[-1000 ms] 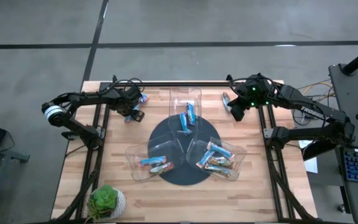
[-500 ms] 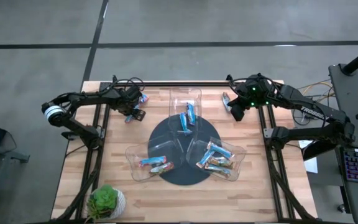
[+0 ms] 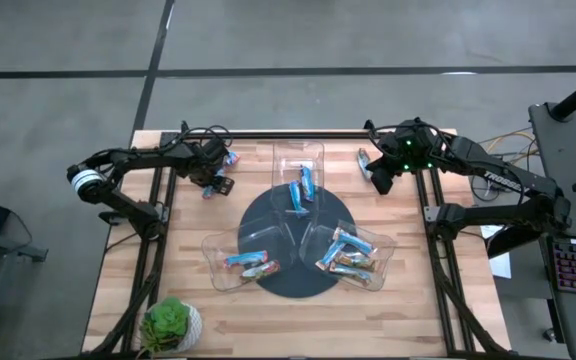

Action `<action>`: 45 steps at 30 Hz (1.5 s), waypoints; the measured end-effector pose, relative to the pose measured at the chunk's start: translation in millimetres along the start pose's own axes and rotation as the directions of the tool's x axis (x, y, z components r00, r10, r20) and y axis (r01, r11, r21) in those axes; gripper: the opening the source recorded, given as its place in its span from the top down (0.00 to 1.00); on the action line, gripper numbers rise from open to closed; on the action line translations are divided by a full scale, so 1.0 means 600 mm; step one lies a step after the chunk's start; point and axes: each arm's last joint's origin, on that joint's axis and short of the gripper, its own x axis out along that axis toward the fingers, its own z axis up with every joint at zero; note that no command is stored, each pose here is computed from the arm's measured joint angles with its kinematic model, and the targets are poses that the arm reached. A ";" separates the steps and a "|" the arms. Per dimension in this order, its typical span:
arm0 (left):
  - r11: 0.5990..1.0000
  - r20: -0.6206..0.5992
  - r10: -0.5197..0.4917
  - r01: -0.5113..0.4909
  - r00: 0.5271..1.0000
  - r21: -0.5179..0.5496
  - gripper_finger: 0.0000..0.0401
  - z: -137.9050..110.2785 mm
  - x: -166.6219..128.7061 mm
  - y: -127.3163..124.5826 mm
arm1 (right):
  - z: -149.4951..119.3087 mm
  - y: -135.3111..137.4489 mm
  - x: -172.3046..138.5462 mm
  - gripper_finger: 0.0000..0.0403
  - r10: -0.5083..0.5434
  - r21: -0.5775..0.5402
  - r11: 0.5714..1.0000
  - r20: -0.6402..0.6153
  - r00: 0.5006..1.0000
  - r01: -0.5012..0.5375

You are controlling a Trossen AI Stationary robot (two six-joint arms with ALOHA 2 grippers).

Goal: Pick and place Granola Bars by type
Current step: Put the red granola bar into the left transparent bin

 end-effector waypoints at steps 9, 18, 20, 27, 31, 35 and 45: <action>1.000 -0.015 0.006 -0.006 1.000 -0.003 0.55 -0.002 0.000 0.001 | 0.000 0.000 0.000 0.98 0.000 0.001 1.000 0.000 1.000 0.000; 1.000 -0.020 0.009 -0.009 1.000 -0.004 0.55 -0.003 0.000 0.001 | 0.000 0.000 0.000 0.98 0.001 -0.001 1.000 0.000 1.000 -0.001; 1.000 -0.021 0.009 -0.009 1.000 -0.007 0.55 -0.003 0.000 0.001 | 0.000 0.000 0.000 0.98 0.000 -0.001 1.000 0.000 1.000 0.000; 1.000 -0.031 0.013 -0.013 0.999 -0.008 0.55 -0.005 0.000 0.002 | 0.000 0.000 0.000 0.98 0.001 -0.003 1.000 0.000 1.000 -0.001; 1.000 -0.036 0.014 -0.015 0.999 -0.008 0.55 -0.006 0.000 0.002 | 0.000 0.000 0.000 0.98 0.001 -0.003 1.000 0.000 1.000 -0.001; 1.000 -0.059 0.021 -0.022 0.998 -0.006 0.60 -0.009 0.000 0.004 | 0.000 0.000 0.000 0.98 0.001 -0.007 1.000 0.000 1.000 -0.001; 1.000 -0.084 0.013 -0.013 0.996 -0.003 0.85 -0.013 -0.001 0.004 | 0.000 0.000 0.000 0.98 0.001 -0.007 1.000 0.001 1.000 -0.001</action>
